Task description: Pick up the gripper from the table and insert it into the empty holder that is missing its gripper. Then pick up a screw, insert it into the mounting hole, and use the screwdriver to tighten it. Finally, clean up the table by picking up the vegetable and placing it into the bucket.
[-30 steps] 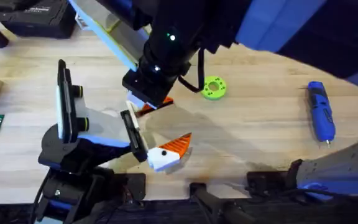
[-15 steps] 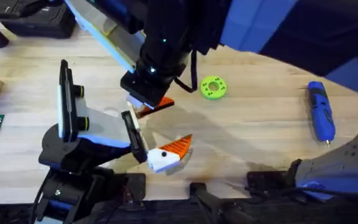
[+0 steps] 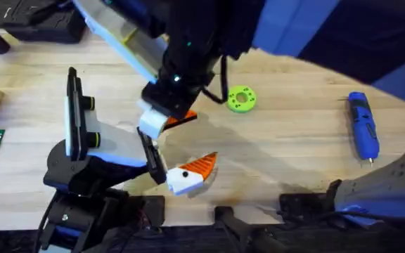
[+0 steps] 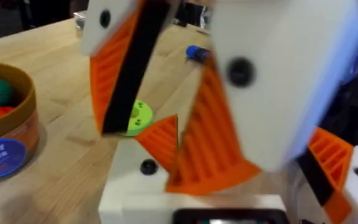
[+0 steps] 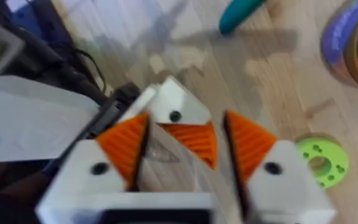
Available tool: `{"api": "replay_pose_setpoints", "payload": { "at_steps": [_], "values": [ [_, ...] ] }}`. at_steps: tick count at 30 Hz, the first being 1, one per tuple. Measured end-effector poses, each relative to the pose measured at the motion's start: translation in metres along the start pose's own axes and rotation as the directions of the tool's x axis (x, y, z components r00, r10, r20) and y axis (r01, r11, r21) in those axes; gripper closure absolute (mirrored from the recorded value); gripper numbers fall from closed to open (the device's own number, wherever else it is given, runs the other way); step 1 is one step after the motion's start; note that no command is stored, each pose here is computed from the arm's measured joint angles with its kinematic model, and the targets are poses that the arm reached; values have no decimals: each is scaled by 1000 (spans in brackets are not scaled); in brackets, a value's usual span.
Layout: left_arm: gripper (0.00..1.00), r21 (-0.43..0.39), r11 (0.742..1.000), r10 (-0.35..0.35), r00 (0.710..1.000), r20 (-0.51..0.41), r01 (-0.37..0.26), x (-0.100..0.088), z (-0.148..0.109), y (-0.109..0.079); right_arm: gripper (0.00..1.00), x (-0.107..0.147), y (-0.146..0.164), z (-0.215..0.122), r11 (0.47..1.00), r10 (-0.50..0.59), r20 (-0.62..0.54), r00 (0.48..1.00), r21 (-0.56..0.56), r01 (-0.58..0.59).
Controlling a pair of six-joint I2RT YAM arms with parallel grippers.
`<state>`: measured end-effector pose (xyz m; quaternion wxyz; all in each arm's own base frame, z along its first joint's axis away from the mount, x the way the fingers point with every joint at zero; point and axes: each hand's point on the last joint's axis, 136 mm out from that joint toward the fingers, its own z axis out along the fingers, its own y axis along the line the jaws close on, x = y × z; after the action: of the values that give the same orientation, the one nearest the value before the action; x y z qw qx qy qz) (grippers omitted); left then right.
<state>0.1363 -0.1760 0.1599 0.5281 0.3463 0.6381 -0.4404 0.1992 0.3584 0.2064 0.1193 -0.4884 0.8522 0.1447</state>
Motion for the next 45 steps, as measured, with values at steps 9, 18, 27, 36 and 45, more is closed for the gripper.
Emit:
{"api": "replay_pose_setpoints", "payload": {
  "at_steps": [9, 18, 27, 36, 45],
  "values": [
    [14, 2, 1000, 12, 1000, 0, -12, 0, 0, 0, 9, -1, -29, -36, 996, 88, 86, 992, 24, -90],
    [14, 2, 1000, 15, 1000, 0, -15, 0, 0, 0, 7, 26, -71, -84, 970, 221, 152, 963, 66, -233],
    [15, 2, 1000, 15, 1000, 0, -15, 0, 0, 0, 7, 104, -73, -79, 921, 364, 219, 905, 58, -384],
    [15, 2, 1000, 15, 1000, 0, -15, 0, 0, 0, 8, 156, -41, -115, 927, 346, 455, 820, -28, -375],
    [14, 2, 1000, 15, 1000, 0, -15, 0, 0, 0, 7, 179, -13, -92, 979, 205, 414, 887, -92, -183]
  ]
}}
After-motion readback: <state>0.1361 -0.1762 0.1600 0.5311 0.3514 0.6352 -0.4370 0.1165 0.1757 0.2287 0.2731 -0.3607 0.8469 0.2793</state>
